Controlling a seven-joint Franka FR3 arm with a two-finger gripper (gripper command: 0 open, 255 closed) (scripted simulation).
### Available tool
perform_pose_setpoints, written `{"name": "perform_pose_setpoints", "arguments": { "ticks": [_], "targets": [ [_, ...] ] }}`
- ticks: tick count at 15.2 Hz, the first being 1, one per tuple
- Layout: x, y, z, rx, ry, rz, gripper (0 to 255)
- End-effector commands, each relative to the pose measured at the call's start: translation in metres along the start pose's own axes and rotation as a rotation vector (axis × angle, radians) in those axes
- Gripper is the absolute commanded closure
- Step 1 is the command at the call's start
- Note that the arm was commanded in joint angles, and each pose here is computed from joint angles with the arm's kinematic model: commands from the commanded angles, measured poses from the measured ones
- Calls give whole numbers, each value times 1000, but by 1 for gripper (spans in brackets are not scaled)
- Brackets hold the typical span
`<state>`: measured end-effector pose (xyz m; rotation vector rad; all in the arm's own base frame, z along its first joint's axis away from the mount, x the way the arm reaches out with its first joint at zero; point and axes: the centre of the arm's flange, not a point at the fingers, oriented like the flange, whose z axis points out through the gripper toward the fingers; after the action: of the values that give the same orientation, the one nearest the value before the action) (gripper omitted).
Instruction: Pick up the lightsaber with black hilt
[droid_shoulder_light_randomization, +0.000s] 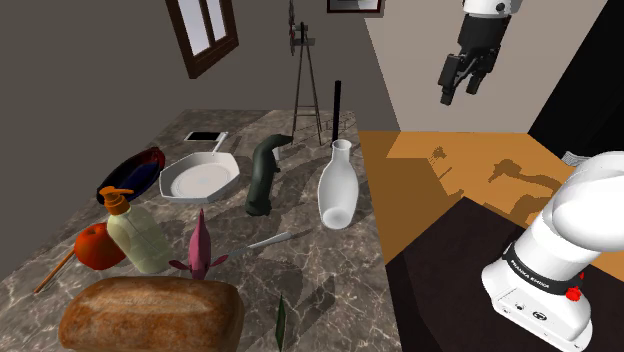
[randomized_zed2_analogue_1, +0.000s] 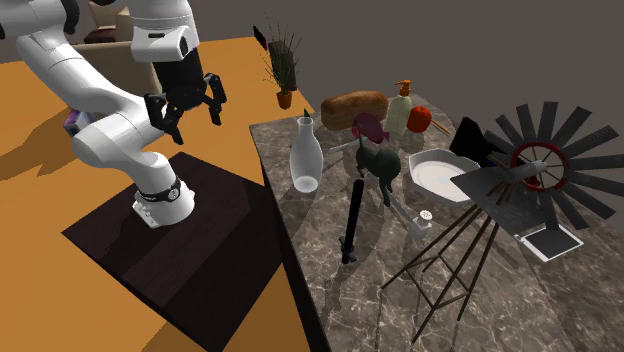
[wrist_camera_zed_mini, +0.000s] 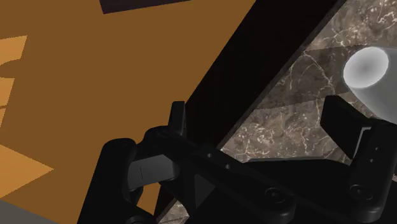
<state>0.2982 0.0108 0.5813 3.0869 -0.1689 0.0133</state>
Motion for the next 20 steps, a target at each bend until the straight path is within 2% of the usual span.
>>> {"name": "perform_pose_setpoints", "arguments": {
  "ticks": [1,20],
  "targets": [
    [0,0,0,0,0,0,0],
    [243,-61,8,27,-7,-81,0]
  ]
}}
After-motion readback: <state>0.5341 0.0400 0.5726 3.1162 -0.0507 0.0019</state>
